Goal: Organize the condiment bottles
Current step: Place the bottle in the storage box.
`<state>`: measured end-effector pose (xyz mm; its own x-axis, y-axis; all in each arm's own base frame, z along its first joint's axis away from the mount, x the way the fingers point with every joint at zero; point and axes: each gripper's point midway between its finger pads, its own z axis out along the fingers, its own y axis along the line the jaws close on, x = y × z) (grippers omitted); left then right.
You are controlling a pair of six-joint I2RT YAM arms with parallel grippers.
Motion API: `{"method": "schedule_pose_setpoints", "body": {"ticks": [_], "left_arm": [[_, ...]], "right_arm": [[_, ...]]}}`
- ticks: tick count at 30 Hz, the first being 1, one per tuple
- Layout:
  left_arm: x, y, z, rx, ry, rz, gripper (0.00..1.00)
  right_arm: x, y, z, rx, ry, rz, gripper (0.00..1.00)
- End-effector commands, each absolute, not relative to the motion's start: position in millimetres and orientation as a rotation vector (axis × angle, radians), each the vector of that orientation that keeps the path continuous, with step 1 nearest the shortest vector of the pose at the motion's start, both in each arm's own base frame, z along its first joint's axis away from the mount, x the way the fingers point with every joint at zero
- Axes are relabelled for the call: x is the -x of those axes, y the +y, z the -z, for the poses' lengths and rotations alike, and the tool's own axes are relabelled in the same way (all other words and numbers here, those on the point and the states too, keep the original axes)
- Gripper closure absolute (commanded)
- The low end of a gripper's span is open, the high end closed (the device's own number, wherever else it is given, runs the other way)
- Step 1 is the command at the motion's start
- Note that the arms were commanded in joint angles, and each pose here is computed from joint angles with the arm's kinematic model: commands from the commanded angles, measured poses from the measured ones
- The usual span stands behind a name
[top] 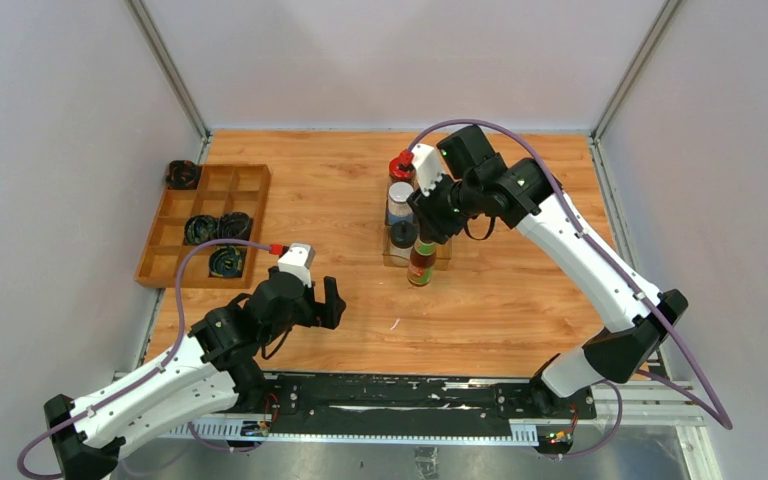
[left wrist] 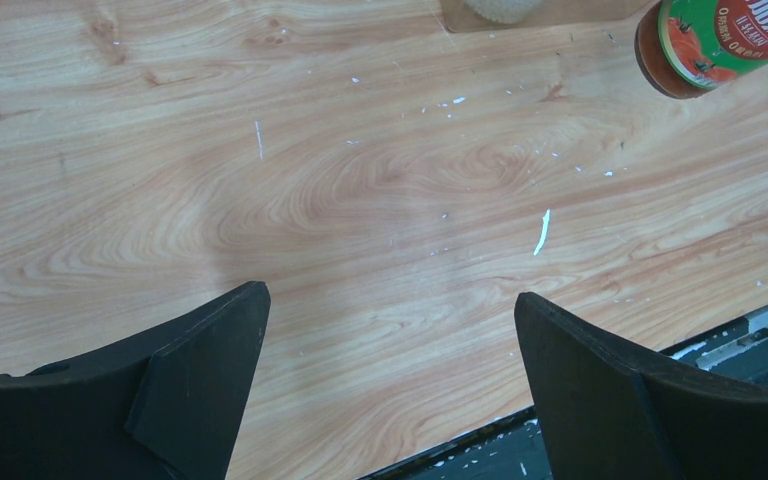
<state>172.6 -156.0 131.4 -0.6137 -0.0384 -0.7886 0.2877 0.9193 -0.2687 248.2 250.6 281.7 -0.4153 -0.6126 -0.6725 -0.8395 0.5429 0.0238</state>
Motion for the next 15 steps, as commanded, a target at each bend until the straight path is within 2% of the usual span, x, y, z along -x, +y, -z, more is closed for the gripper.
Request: {"method": "schedule_pose_setpoints", "body": {"ticks": [1,15], "left_arm": [[-171.4,-156.3,-128.5,-0.173,2.195,0.476,0.00],[-170.5,-161.0,-131.6,-0.201,2.201,0.491,0.00]], "right_arm": [[-250.2,239.6,-313.7,1.119,2.085,-0.465,0.69],[-262.3,216.5,-314.5,1.071,2.115,-0.301,0.69]]}}
